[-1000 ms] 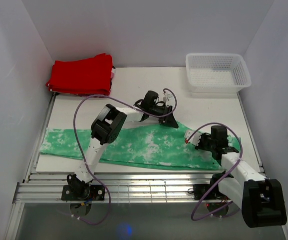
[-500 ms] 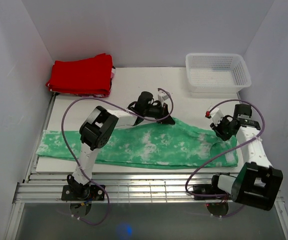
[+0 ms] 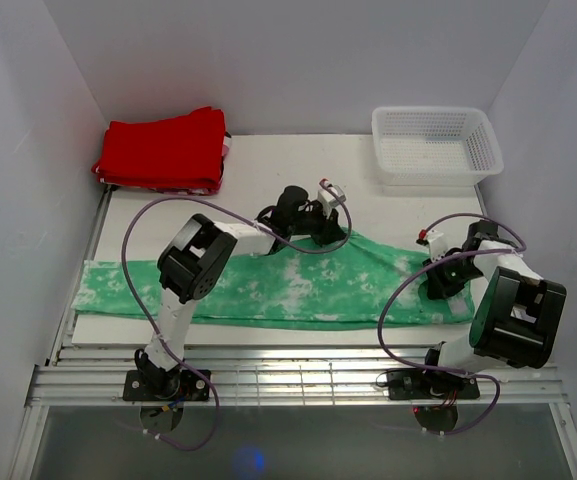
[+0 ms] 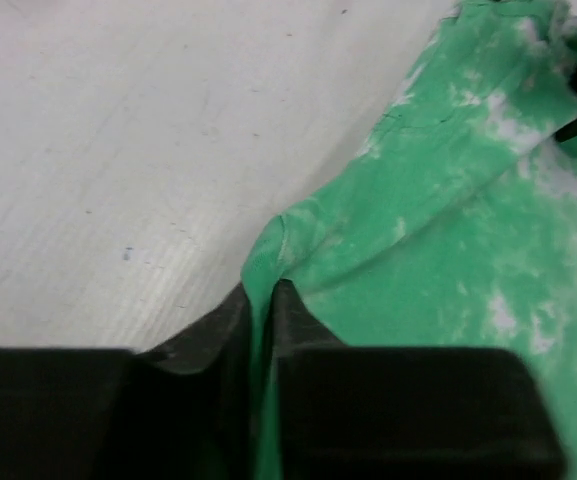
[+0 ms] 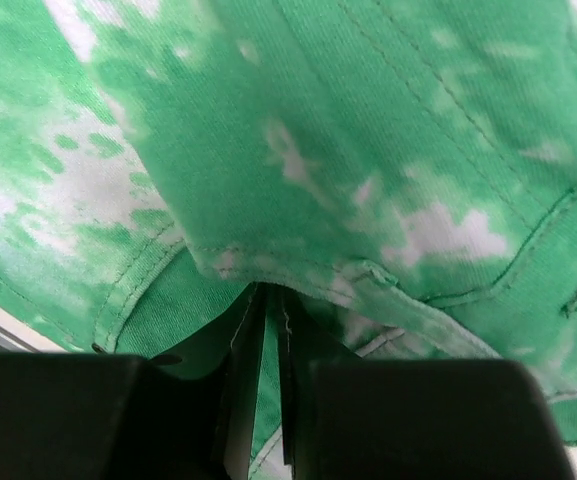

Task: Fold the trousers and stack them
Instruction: Fold the trousers

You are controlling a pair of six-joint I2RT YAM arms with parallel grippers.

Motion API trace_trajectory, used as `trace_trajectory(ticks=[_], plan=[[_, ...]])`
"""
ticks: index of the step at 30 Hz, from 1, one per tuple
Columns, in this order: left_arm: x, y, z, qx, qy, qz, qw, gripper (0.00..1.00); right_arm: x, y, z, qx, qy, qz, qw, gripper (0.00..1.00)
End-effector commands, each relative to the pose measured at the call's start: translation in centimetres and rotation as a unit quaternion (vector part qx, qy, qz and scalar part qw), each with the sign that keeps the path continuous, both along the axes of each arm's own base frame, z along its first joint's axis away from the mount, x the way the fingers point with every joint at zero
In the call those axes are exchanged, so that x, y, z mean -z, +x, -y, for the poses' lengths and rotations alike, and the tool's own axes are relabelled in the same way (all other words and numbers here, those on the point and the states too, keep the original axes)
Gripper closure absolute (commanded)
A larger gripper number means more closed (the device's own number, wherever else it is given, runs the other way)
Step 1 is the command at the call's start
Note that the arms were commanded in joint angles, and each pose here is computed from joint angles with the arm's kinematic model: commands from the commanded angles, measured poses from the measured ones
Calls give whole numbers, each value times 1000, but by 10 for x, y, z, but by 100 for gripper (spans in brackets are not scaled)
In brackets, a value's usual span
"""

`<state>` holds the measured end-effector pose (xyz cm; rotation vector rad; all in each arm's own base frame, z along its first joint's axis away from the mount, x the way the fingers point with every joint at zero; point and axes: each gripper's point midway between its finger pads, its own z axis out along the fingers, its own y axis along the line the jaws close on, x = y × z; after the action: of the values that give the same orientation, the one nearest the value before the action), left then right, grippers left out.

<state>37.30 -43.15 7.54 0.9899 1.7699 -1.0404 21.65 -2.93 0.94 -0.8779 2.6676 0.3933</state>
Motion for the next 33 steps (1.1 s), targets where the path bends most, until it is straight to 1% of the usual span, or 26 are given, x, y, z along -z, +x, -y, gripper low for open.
trace_trajectory(ticks=[1, 3, 5, 6, 7, 8, 9, 10, 11, 12, 13, 14, 15, 16, 17, 19, 20, 22, 23, 24, 26, 27, 29, 30, 31, 33], plan=[[-21, 64, -18, -76, 28, 113, 990, 68, 49, -43, 43, 12, -103, -81, 991, 84], [-46, 84, -26, -102, 32, 143, 984, 27, 45, -47, 49, 21, -111, -88, 990, 85], [-63, 93, -38, -116, 47, 152, 980, 20, 40, -48, 56, 31, -117, -86, 989, 86], [-79, 104, -50, -127, 51, 162, 977, 17, 36, -46, 60, 35, -120, -87, 988, 87], [-103, 107, -60, -137, 50, 166, 975, 17, 31, -47, 64, 44, -118, -86, 988, 87], [-95, 105, -83, -144, 82, 123, 978, 17, 26, -45, 64, 41, -111, -85, 989, 86], [-107, 105, -94, -147, 89, 107, 979, 17, 14, -32, 63, 42, -92, -64, 993, 84], [-125, 96, -107, -147, 89, 92, 981, 17, 2, -32, 57, 42, -76, -64, 994, 81], [-113, 84, -136, -153, 123, 37, 980, 17, -9, -25, 53, 37, -60, -48, 996, 76], [-114, 74, -151, -151, 132, 13, 980, 17, -22, -14, 42, 33, -27, -24, 999, 63], [-106, 59, -168, -146, 144, -17, 979, 17, -44, 2, 40, 34, -19, 2, 999, 54], [-113, 39, -202, -148, 148, -58, 976, 18, -56, 11, 36, 31, -5, 17, 999, 43], [-112, 25, -219, -146, 149, -84, 974, 17, -66, 21, 28, 27, 13, 32, 999, 25], [-100, 8, -238, -144, 152, -120, 970, 18, -80, 36, 23, 29, 16, 48, 998, 20], [-104, -11, -270, -153, 151, -152, 965, 18, -86, 39, 16, 23, 24, 47, 998, 17], [-88, -40, -302, -159, 161, -199, 954, 18, -91, 48, -1, 15, 39, 48, 998, 17], [-81, -59, -316, -150, 178, -211, 949, 18, -92, 52, -8, 9, 43, 52, 998, 17], [-74, -75, -353, -186, 201, -209, 939, 18, -86, 52, -28, -4, 57, 40, 998, 17], [-56, -93, -369, -198, 211, -236, 928, 18, -78, 46, -37, -8, 62, 27, 998, 18], [-53, -100, -379, -206, 227, -224, 925, 17, -72, 49, -47, -22, 63, 29, 997, 18], [-31, -120, -389, -214, 233, -256, 913, 18, -52, 38, -57, -15, 65, 0, 998, 19], [-22, -124, -395, -222, 242, -267, 906, 21, -44, 44, -58, -16, 53, 8, 998, 20], [-6, -129, -404, -234, 247, -292, 894, 22, -27, 43, -57, -7, 44, -12, 999, 21], [5, -134, -411, -241, 250, -313, 884, 23, -16, 39, -50, 5, 25, -25, 999, 21], [20, -138, -418, -246, 259, -340, 870, 27, -7, 44, -45, 9, 12, -23, 1000, 22], [32, -135, -431, -265, 247, -360, 860, 30, 7, 37, -30, 19, -23, -33, 999, 22]])
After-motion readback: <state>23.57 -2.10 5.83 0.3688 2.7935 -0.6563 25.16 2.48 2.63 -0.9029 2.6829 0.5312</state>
